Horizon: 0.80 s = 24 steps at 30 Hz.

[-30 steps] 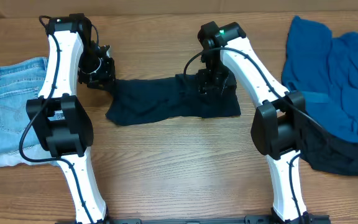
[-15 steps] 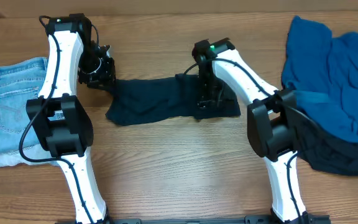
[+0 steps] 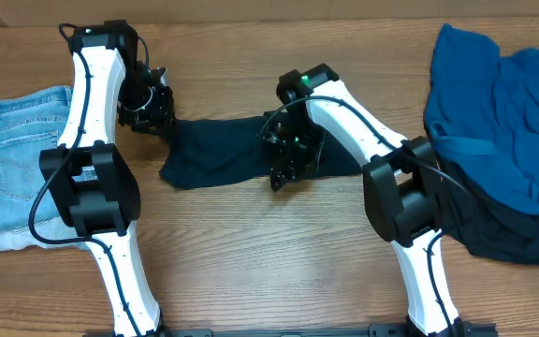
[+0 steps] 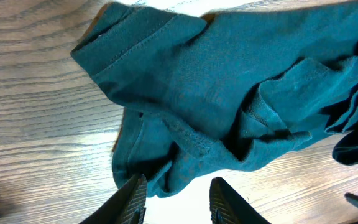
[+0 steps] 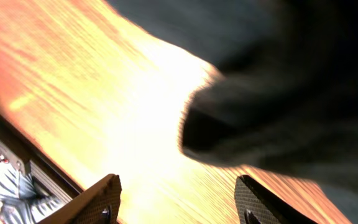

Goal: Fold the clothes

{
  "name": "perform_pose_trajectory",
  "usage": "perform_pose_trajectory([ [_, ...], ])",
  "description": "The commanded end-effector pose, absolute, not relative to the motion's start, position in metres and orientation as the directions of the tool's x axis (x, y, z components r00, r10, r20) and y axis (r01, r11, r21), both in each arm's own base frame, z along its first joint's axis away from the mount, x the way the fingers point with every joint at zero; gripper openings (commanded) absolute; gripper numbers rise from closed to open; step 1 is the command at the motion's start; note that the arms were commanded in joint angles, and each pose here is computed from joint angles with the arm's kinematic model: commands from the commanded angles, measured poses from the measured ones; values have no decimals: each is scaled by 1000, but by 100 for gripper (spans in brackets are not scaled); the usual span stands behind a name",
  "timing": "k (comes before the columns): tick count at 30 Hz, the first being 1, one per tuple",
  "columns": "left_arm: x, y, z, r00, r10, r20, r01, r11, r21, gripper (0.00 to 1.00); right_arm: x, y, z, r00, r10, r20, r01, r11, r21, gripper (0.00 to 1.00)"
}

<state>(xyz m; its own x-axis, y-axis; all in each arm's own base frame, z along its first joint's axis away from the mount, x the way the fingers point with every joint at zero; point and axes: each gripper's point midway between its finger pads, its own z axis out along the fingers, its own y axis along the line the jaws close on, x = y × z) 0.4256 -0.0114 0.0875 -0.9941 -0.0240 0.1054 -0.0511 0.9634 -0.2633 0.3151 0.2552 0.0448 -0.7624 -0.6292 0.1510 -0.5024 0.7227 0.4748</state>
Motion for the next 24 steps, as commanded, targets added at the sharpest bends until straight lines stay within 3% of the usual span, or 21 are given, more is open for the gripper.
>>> perform_pose_trajectory([
  [1,429,-17,103,-998,-9,61,-26,959,-282,38,335,253,46,-818,-562,123,-469,775,423,59],
  [4,429,-17,103,-998,-9,61,-26,959,-282,37,354,252,67,-842,-535,65,-471,790,391,60],
  [8,429,-17,103,-998,-9,60,-25,959,-281,38,388,261,117,-838,-534,-114,-538,771,341,61],
  [14,429,-17,103,-998,-9,61,-26,959,-281,38,422,261,111,-868,-456,-195,-494,829,262,65],
  [15,429,-17,103,-998,-9,61,-26,959,-281,38,423,261,109,-876,-442,-195,-480,838,261,64],
  [19,429,-17,103,-998,-9,61,-26,959,-282,38,452,234,94,-957,-199,-209,-230,964,135,39],
  [24,428,-17,103,-998,-9,65,-27,959,-282,38,449,234,66,-969,-161,-187,-189,971,144,34],
])
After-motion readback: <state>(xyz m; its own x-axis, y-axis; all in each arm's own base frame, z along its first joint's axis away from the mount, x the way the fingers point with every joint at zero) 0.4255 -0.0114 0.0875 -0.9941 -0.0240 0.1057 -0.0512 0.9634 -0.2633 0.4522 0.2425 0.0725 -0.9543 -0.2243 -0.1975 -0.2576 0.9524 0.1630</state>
